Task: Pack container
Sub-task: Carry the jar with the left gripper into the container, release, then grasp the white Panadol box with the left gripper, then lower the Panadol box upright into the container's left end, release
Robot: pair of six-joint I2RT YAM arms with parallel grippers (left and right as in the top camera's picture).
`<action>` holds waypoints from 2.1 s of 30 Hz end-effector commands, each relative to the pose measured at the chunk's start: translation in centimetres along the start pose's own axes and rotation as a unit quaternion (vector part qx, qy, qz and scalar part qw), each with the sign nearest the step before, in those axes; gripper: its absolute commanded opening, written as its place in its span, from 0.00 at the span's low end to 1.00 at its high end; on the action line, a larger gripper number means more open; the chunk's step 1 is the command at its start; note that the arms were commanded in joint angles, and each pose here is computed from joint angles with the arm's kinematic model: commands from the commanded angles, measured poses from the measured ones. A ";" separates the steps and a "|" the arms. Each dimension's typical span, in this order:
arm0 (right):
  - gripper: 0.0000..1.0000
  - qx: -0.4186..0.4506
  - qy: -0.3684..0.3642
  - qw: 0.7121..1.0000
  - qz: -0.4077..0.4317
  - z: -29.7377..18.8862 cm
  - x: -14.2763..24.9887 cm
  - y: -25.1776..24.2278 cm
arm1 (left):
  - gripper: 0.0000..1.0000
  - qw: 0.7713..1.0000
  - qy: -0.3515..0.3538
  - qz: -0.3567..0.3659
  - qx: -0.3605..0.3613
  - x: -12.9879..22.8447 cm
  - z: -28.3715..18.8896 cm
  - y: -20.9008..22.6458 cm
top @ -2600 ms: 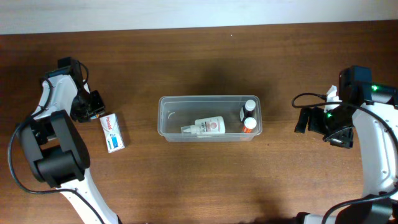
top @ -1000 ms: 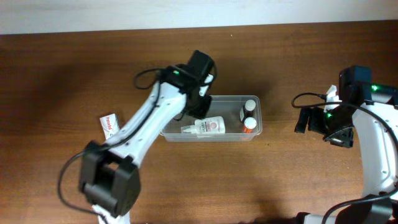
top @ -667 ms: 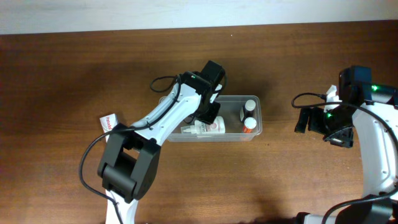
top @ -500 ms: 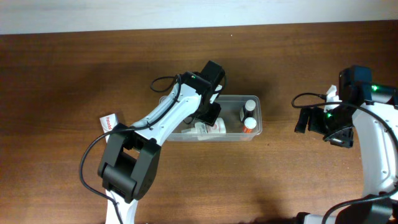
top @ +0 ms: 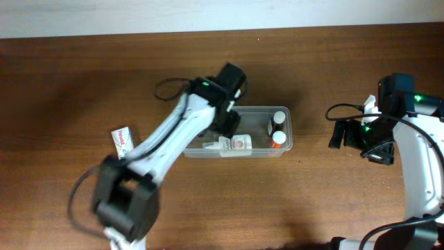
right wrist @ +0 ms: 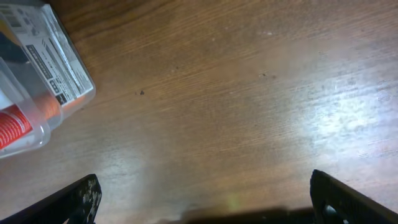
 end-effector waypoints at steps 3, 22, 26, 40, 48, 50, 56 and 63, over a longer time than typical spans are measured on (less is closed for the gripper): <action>0.99 -0.003 0.000 1.000 -0.004 0.0 0.2 0.2 | 0.99 0.985 -0.113 -0.117 -0.055 1.6 -10.2 7.5; 0.98 -0.003 0.000 1.000 -0.004 0.0 0.2 0.2 | 0.99 0.879 0.169 -0.445 0.014 14.8 9.2 23.3; 0.98 -0.003 0.000 1.000 -0.004 0.0 0.2 0.2 | 0.93 0.876 0.188 -0.445 0.018 15.2 10.8 23.2; 0.99 -0.003 0.000 1.000 -0.004 0.0 0.1 0.2 | 0.30 0.896 0.101 -0.432 -0.010 11.8 3.0 23.9; 0.99 -0.003 -0.002 1.000 -0.004 0.0 0.1 0.2 | 0.30 0.974 -0.110 -0.195 -0.015 6.4 -9.3 16.7; 0.98 -0.004 -0.004 1.000 -0.004 0.0 0.0 0.2 | 0.30 0.991 -0.129 -0.039 -0.007 5.3 -10.2 12.6; 0.99 -0.004 -0.004 1.000 -0.004 0.0 0.0 0.2 | 0.28 0.978 -0.107 0.175 0.024 3.8 -8.1 5.3; 0.99 -0.004 -0.003 1.000 -0.004 0.0 0.1 0.2 | 0.27 0.977 0.001 0.209 0.051 3.1 0.0 2.7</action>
Point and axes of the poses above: each gripper's point midway between its finger pads, its own z axis out along the fingers, its own y axis along the line the jaws close on, x = y × z, the point moved 8 cm from there along -z, back along the fingers, and after that the axes turned 1 degree about z, right-handed, at the moved point
